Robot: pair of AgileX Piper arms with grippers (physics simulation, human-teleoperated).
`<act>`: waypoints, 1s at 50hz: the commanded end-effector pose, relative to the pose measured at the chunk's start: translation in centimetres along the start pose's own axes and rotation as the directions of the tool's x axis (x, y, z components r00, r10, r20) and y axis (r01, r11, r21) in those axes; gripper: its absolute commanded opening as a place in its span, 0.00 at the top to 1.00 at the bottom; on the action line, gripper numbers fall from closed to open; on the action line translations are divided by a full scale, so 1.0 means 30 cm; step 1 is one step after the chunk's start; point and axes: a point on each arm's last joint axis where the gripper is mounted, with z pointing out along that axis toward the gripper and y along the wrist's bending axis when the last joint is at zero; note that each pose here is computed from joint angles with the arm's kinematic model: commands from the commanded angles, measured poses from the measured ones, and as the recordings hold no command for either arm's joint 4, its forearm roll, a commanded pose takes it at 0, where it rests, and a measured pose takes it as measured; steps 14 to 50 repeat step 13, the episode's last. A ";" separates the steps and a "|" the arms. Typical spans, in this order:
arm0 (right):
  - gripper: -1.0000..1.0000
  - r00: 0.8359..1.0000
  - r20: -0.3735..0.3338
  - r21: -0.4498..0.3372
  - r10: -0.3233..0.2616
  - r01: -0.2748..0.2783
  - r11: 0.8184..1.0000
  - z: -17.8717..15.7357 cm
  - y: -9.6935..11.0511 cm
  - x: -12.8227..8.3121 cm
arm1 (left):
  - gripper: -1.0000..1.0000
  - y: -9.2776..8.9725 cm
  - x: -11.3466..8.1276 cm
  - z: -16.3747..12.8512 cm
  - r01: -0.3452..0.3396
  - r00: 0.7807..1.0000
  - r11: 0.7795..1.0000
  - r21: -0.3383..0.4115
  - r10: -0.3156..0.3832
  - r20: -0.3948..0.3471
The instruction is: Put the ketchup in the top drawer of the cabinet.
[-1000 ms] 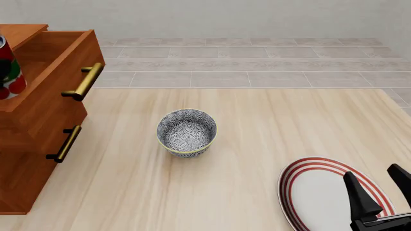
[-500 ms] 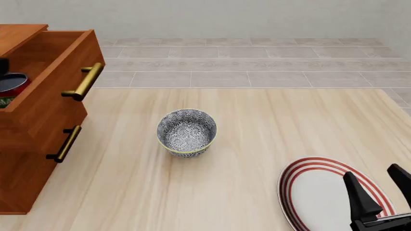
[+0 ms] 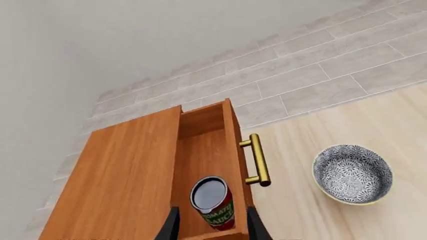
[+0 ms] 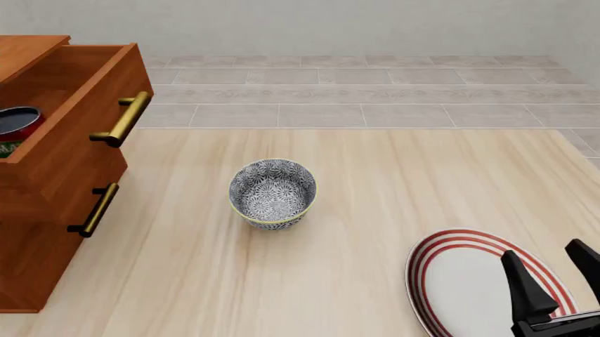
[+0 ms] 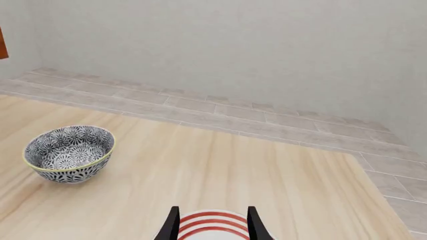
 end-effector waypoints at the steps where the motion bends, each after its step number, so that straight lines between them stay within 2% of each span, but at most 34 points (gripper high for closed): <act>1: 0.00 1.000 0.001 0.004 0.002 -0.002 1.000 -0.003 -0.001 0.001 | 0.00 -0.017 0.024 -0.131 -0.034 0.998 0.998 0.049 0.032 0.052; 7: 0.00 1.000 0.003 0.005 0.004 -0.004 1.000 -0.004 -0.001 0.000 | 0.00 -0.031 0.068 -0.171 -0.039 0.998 0.997 0.073 0.034 0.059; 13: 0.00 1.000 0.005 0.009 0.009 -0.009 1.000 -0.005 -0.002 0.000 | 0.00 -0.032 0.100 -0.259 -0.048 0.995 0.992 0.115 0.037 0.096; 50: 0.00 1.000 0.005 0.009 0.009 -0.009 1.000 -0.005 -0.002 0.000 | 0.00 -0.032 0.100 -0.259 -0.048 0.995 0.992 0.115 0.037 0.096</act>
